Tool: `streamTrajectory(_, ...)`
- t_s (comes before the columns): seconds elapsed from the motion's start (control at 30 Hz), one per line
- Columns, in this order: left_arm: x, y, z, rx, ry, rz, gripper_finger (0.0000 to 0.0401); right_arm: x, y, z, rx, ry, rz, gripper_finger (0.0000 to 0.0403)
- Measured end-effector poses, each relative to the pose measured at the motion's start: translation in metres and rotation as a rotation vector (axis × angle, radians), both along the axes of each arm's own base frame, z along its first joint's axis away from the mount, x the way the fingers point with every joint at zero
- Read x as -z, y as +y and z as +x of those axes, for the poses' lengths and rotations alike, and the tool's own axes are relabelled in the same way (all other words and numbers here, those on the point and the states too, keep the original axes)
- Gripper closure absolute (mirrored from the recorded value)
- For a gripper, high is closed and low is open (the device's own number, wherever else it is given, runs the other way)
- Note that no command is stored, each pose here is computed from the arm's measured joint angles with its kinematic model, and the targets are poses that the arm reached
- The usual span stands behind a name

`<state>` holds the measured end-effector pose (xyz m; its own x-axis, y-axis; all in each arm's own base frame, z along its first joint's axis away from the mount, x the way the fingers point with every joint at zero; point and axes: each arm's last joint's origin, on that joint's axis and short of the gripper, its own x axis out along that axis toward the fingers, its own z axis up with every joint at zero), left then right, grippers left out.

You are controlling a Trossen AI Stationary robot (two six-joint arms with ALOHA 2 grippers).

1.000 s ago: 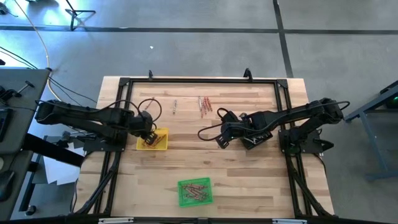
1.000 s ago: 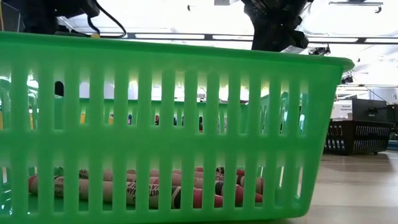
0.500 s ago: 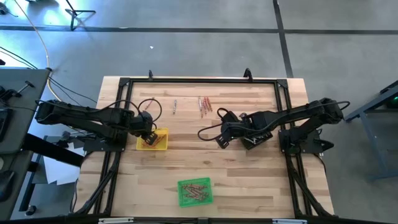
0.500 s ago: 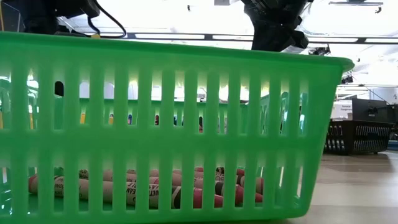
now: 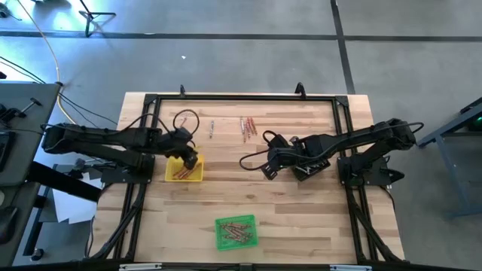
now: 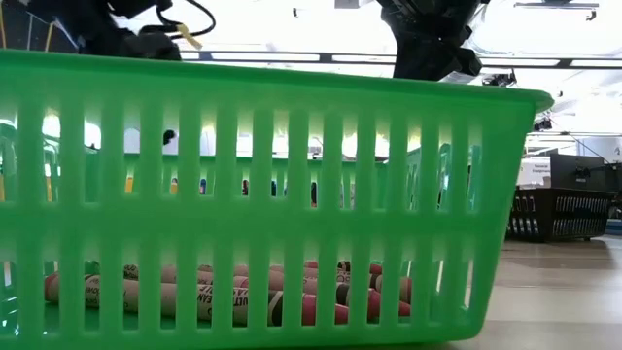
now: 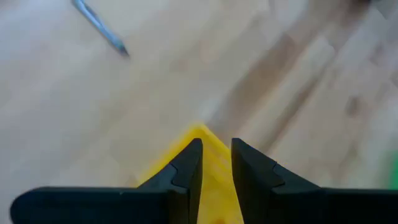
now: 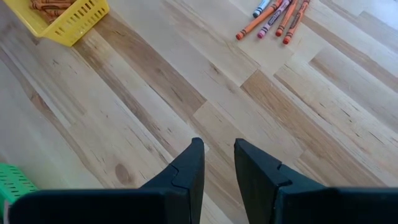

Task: Sort crayons
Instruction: Put the left pink crayon into the green bin

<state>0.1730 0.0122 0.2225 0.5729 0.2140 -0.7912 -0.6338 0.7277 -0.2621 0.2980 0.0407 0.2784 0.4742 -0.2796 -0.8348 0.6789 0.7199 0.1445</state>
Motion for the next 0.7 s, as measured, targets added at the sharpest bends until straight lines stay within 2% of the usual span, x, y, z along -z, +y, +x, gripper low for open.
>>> streamTrajectory(0.07, -0.001, 0.008, 0.0, -0.033, 0.003, 0.056, 0.0327, 0.0, 0.0, 0.0, 0.004, -0.001, 0.002, 0.032)
streamTrajectory(0.17, 0.002, 0.023, -0.003, -0.09, 0.047, 0.079, 0.0327, 0.0, 0.0, 0.0, 0.006, -0.002, 0.003, 0.032)
streamTrajectory(0.4, 0.02, 0.06, -0.005, -0.135, 0.177, -0.013, 0.0327, 0.0, 0.0, 0.0, 0.009, -0.005, 0.005, 0.032)
streamTrajectory(0.6, 0.044, 0.09, -0.004, -0.173, 0.33, -0.044, 0.0327, -0.002, 0.0, 0.003, 0.015, -0.04, 0.001, 0.032)
streamTrajectory(0.7, 0.05, 0.102, -0.001, -0.154, 0.381, -0.044, 0.0327, -0.003, 0.001, 0.005, 0.014, -0.067, 0.004, 0.032)
